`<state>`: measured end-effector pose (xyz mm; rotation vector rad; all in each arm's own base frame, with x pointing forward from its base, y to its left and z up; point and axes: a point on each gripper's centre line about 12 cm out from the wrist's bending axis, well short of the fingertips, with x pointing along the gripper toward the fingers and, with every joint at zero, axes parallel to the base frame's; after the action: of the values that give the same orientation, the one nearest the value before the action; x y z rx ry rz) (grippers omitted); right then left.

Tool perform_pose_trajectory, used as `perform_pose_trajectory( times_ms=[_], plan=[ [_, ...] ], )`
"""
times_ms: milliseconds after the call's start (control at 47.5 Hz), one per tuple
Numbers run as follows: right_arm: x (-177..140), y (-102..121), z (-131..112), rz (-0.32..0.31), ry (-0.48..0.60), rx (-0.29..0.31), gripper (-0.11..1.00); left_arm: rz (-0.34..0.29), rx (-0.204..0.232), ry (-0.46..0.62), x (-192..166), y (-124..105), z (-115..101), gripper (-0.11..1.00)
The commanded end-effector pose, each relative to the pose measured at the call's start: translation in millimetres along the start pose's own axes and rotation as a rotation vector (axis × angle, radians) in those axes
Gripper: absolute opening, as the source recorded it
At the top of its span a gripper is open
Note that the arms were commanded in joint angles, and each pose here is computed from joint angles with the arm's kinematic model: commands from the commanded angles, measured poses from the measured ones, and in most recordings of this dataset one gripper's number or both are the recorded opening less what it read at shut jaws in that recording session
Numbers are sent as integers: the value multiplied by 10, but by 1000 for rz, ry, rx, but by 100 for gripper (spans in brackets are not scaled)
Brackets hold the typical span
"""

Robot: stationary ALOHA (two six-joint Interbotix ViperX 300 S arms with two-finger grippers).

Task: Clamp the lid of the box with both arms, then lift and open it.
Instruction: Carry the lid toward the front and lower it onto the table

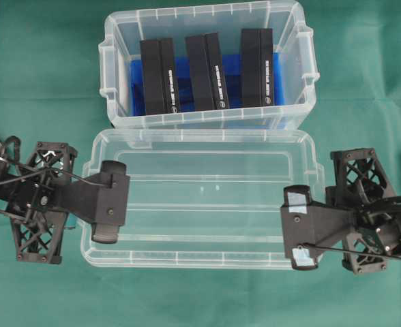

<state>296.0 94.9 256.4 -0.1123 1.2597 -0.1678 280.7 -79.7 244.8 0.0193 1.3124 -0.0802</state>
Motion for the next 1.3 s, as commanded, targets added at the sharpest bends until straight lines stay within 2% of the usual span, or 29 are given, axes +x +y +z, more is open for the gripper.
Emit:
perform_pose_trajectory(
  times_ms=[0,315,568,904,1283],
  plan=[
    [-131,18,215,31,-119,23,0,-16,-15,-155,-169,-21,294,1],
    [192,114,89,66,-127,57,0,-27,-47,-140,139,-94,233,1],
    [435,184,-25,110,-148,59,0,-22,-98,-100,461,-74,94,1],
    [756,226,-149,102,-122,56,0,-31,-96,-112,788,-77,39,1],
    [948,267,-177,137,-138,50,0,-36,-95,-122,885,-82,37,1]
  ],
)
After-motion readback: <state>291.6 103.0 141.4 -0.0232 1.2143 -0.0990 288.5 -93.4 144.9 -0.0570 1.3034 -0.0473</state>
